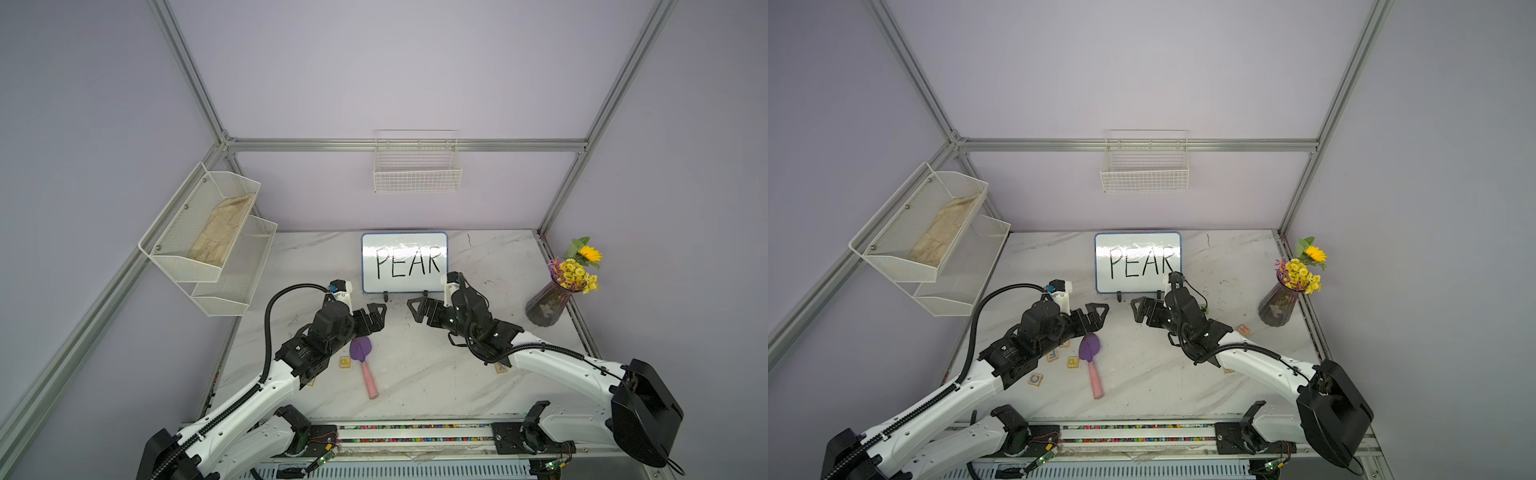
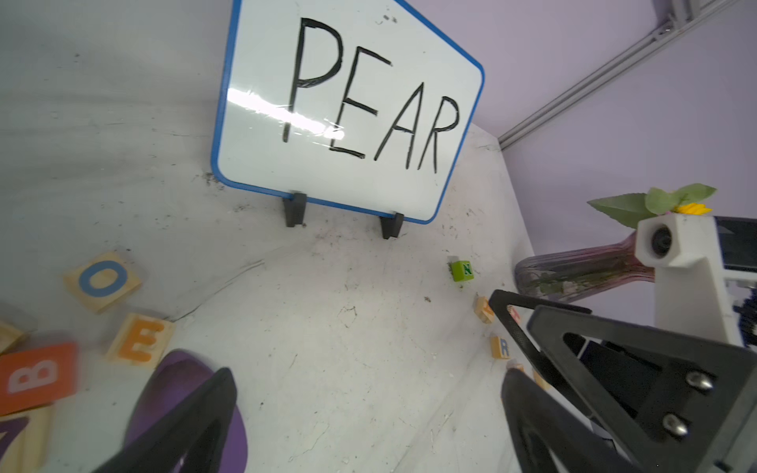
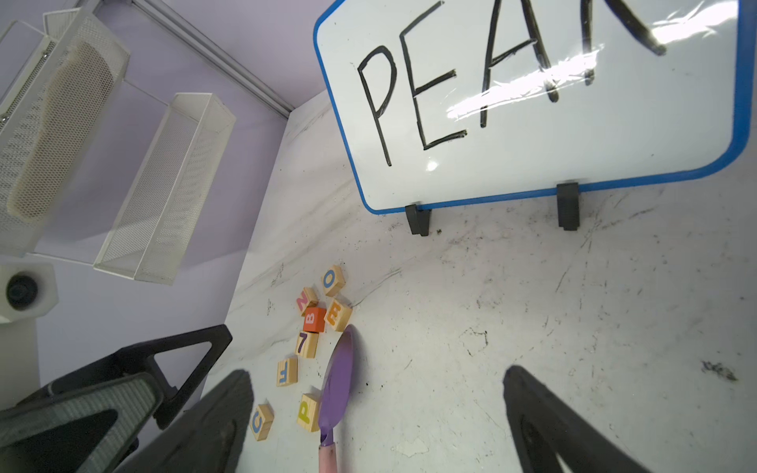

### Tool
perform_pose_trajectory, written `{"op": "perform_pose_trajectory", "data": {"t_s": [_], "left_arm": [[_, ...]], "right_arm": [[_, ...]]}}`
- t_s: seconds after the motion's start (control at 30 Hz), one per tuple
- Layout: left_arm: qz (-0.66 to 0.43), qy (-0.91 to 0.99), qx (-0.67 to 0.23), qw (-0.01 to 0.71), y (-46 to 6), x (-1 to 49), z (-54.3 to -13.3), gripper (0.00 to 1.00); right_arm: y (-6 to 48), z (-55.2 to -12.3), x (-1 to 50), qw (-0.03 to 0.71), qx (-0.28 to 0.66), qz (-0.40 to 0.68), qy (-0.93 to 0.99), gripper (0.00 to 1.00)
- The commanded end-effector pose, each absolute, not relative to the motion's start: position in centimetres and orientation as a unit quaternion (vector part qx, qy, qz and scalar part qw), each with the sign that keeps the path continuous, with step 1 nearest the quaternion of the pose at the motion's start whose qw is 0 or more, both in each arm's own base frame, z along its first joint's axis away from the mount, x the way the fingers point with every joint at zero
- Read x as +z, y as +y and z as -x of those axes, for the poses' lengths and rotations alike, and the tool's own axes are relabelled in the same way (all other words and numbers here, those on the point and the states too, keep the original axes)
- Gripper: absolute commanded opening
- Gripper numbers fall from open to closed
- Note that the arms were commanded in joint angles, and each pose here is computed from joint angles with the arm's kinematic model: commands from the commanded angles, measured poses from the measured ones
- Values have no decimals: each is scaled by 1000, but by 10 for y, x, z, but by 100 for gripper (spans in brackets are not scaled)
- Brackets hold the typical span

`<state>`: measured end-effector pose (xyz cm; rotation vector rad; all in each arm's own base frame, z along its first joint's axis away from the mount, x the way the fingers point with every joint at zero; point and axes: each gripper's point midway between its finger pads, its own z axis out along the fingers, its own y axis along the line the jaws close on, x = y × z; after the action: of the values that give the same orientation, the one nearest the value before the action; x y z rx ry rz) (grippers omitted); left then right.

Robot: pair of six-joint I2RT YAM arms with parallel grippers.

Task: Spell the uppercase word “pear” with letter blocks
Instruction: Pick up the letter block from the center of the board.

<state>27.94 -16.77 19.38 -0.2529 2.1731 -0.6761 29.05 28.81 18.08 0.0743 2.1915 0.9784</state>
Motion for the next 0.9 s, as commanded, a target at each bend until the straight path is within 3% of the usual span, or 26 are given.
{"op": "perform_pose_trajectory", "data": {"t_s": [0.0,0.17,0.47,0.67,0.87], "left_arm": [[149,866,-182,442,-131,219,-294,100],[148,896,-113,404,-108,203,-307,100],[231,886,-42,399,-45,231,-277,100],[276,882,-61,377,-16,242,-236,100],[301,892,-133,311,-27,225,-214,100]], "right_arm": [[283,-301,165,362,341,-48,866,97],[280,-316,166,400,285,-14,871,98],[341,-290,193,432,278,279,811,97],[399,-258,182,383,303,429,760,97],[445,-214,150,328,270,547,722,97]]}}
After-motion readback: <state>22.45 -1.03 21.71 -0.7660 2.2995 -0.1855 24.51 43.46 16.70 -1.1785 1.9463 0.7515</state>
